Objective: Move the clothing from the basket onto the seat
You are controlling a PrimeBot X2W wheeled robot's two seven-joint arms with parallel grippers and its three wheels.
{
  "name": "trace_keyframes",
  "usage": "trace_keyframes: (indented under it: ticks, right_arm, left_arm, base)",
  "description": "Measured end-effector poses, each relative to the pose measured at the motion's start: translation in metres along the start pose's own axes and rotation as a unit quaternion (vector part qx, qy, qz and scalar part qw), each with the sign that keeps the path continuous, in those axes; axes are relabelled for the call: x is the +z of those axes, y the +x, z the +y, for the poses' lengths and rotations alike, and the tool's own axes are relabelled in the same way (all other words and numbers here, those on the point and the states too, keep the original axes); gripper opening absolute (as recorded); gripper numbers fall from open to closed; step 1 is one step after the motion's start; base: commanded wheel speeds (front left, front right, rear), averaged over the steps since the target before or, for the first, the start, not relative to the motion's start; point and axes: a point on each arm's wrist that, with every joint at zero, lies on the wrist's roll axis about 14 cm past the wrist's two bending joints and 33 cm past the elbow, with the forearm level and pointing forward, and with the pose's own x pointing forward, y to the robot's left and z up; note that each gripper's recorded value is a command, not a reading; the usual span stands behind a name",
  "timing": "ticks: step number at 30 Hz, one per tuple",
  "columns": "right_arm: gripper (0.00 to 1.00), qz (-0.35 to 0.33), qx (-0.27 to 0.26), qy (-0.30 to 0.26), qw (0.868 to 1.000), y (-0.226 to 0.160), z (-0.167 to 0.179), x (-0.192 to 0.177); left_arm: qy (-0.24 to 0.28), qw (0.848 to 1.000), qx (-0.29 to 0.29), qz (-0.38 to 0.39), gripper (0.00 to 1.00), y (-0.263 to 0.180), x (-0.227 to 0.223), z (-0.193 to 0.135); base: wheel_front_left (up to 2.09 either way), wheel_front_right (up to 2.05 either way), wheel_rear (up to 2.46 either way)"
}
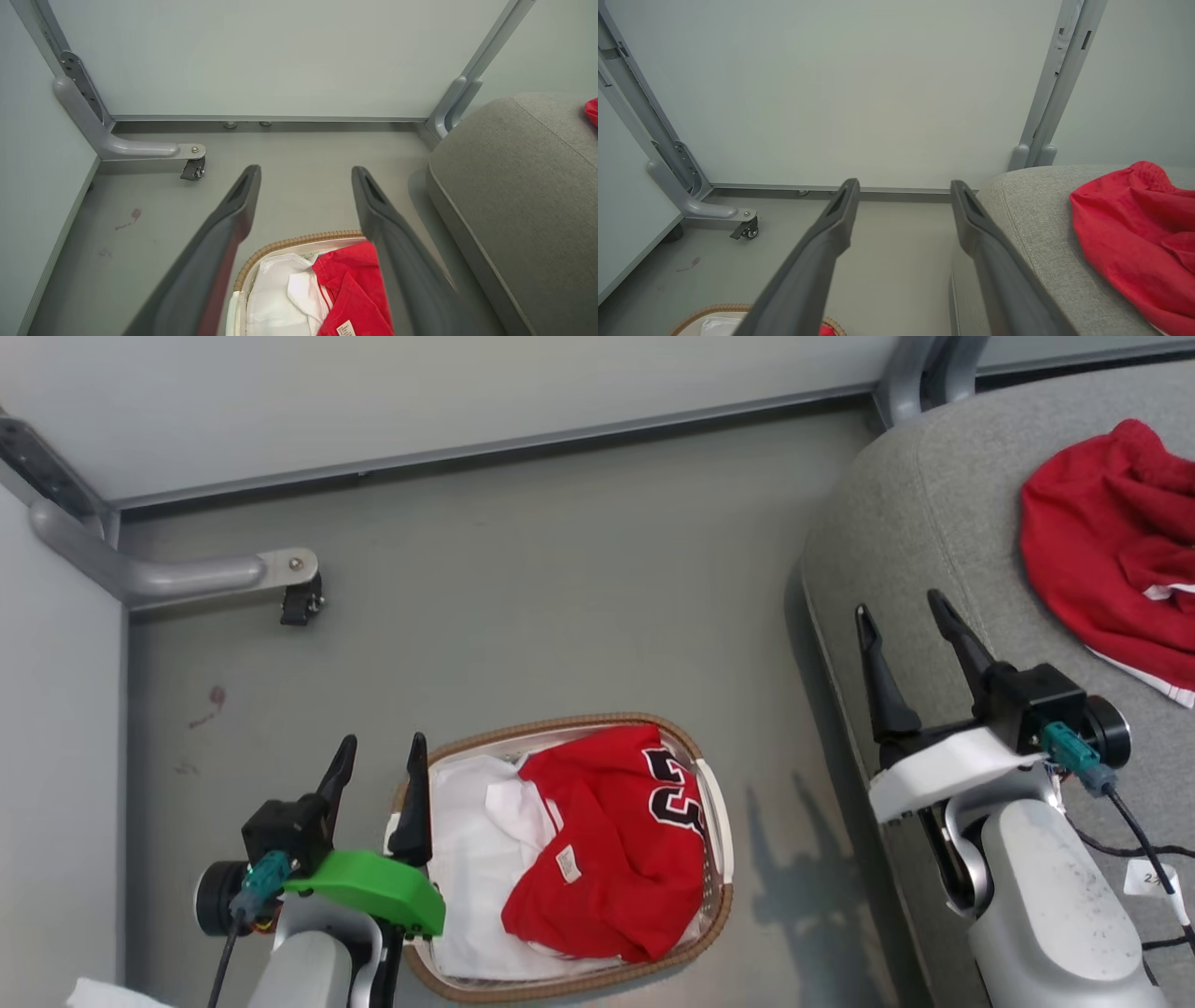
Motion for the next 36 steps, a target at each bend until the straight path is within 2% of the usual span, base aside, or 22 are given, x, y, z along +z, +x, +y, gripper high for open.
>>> trace_keyframes:
  ticks: [10,19,32,36]
  right_arm:
    - [1.00,-0.008,0.000,0.001,1.000,0.033,-0.008,-0.010]
    - [1.00,-0.016,-0.005,-0.010,1.000,0.053,-0.019,-0.021]
    - [1.00,-0.016,-0.003,-0.007,1.000,0.070,-0.027,-0.044]
    - [1.00,-0.006,-0.006,-0.011,1.000,0.071,-0.032,-0.056]
  left_arm:
    - [-0.023,0.997,-0.041,0.069,1.00,0.047,-0.047,-0.017]
    - [-0.049,0.984,-0.081,0.151,1.00,0.071,-0.108,-0.041]
    - [-0.086,0.953,-0.112,0.267,1.00,0.086,-0.194,-0.062]
    - [-0.095,0.938,-0.120,0.312,1.00,0.079,-0.223,-0.069]
  base:
    - [0.00,0.00,0.00]
    - [0.00,0.00,0.00]
    - [0.00,0.00,0.00]
    - [0.00,0.00,0.00]
